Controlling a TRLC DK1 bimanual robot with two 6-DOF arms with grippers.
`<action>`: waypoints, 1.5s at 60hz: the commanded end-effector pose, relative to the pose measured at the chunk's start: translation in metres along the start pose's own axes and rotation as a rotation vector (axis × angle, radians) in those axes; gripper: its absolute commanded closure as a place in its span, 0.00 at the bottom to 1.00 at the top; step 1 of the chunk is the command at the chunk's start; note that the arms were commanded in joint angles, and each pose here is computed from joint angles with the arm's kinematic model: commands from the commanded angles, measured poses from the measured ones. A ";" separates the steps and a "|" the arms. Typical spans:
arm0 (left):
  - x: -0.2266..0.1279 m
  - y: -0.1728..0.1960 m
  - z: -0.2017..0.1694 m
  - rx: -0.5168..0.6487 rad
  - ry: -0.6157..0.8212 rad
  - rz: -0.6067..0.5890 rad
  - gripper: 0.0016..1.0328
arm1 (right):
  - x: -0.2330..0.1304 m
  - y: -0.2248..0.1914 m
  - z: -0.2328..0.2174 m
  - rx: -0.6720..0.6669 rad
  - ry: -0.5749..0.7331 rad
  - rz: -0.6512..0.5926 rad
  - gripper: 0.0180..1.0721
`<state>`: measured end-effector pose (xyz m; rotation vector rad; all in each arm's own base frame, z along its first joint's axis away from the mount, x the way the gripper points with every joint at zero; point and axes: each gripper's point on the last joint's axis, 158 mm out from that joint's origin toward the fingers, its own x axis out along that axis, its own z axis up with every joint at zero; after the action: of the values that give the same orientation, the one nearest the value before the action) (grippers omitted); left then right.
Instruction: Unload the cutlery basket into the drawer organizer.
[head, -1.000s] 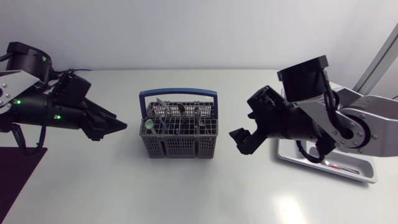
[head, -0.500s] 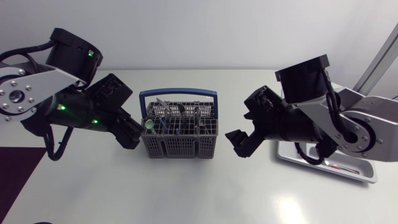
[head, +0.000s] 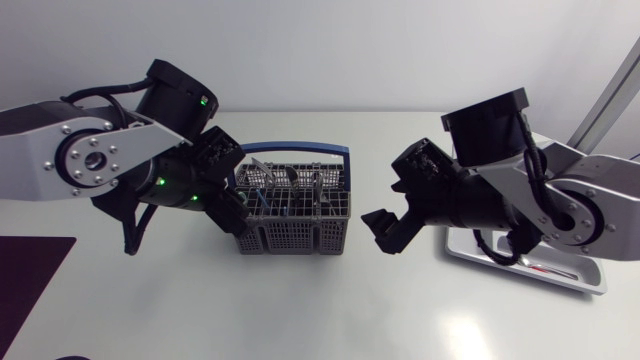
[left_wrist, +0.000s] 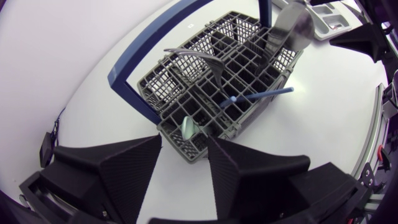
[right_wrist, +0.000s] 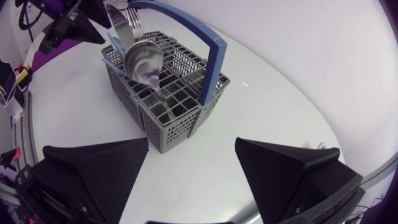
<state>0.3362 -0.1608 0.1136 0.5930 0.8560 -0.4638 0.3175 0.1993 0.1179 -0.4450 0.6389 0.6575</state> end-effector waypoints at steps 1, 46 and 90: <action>0.006 0.003 0.008 -0.020 -0.009 0.021 0.38 | 0.001 0.005 -0.010 0.018 0.020 0.006 0.05; 0.029 0.000 -0.002 -0.014 0.014 0.027 0.47 | 0.006 0.004 -0.018 0.023 0.026 0.006 0.05; 0.030 -0.001 0.000 0.001 -0.033 0.084 0.78 | 0.005 0.006 -0.026 0.021 0.035 0.008 0.05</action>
<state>0.3598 -0.1677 0.0895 0.6194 0.8037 -0.4065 0.3117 0.1949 0.1023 -0.4487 0.6609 0.6572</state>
